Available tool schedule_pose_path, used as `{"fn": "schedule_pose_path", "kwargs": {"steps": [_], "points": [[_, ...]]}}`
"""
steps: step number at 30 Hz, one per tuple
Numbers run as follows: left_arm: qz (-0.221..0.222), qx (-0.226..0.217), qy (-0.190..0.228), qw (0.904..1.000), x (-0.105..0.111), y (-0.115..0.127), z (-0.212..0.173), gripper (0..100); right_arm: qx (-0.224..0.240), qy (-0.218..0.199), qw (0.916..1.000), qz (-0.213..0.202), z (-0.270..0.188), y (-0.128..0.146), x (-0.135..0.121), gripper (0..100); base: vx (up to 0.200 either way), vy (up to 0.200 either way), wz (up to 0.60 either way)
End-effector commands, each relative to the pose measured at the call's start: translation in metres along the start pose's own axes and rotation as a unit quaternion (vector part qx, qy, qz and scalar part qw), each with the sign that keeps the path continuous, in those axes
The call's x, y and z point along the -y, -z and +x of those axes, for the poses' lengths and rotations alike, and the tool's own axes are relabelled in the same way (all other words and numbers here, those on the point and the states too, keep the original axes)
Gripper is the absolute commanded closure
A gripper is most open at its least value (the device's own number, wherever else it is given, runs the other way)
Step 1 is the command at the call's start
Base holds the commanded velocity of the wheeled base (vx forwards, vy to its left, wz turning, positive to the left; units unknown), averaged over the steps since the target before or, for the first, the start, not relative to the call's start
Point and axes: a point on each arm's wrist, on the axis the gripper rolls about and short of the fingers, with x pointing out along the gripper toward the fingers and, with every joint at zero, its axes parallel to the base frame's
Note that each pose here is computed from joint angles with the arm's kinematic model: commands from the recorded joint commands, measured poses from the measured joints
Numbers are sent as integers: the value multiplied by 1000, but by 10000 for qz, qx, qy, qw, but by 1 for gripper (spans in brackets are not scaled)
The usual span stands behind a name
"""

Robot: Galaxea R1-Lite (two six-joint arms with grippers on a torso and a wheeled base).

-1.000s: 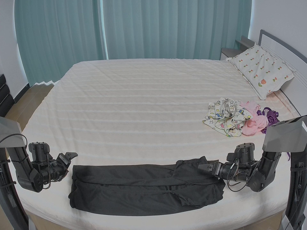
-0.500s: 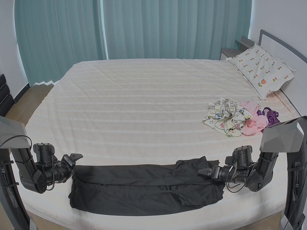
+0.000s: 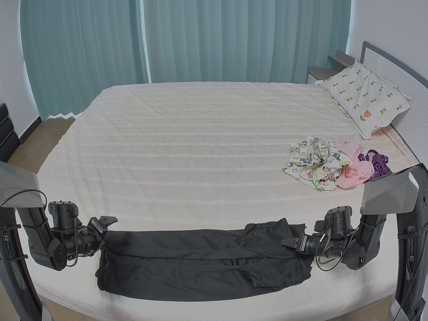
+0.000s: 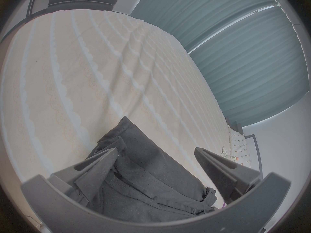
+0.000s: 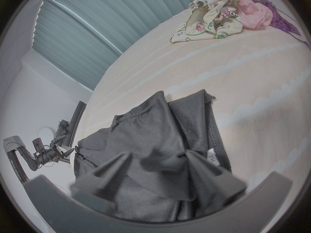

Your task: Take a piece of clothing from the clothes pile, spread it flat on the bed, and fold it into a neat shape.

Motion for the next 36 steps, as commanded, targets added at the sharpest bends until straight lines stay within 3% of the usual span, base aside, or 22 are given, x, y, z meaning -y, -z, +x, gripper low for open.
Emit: {"fn": "schedule_pose_path", "kwargs": {"steps": [1,25,26,32,36], "points": [[-1,-19,-25,10000,-1,1,1,0,-12,3,10000,8,1,1,1,100,0,0,0],[5,-43,-45,10000,-2,2,0,0,-56,-47,10000,53,-28,17,7,100,0,0,0],[5,-43,-45,10000,-2,2,0,0,-56,-47,10000,53,-28,17,7,0,0,0,0],[5,-43,-45,10000,-2,2,0,0,90,-147,9999,-1,-31,16,5,0,0,0,0],[5,-43,-45,10000,-2,2,0,0,506,-271,9983,9,-32,2,6,0,0,0,0]]}}
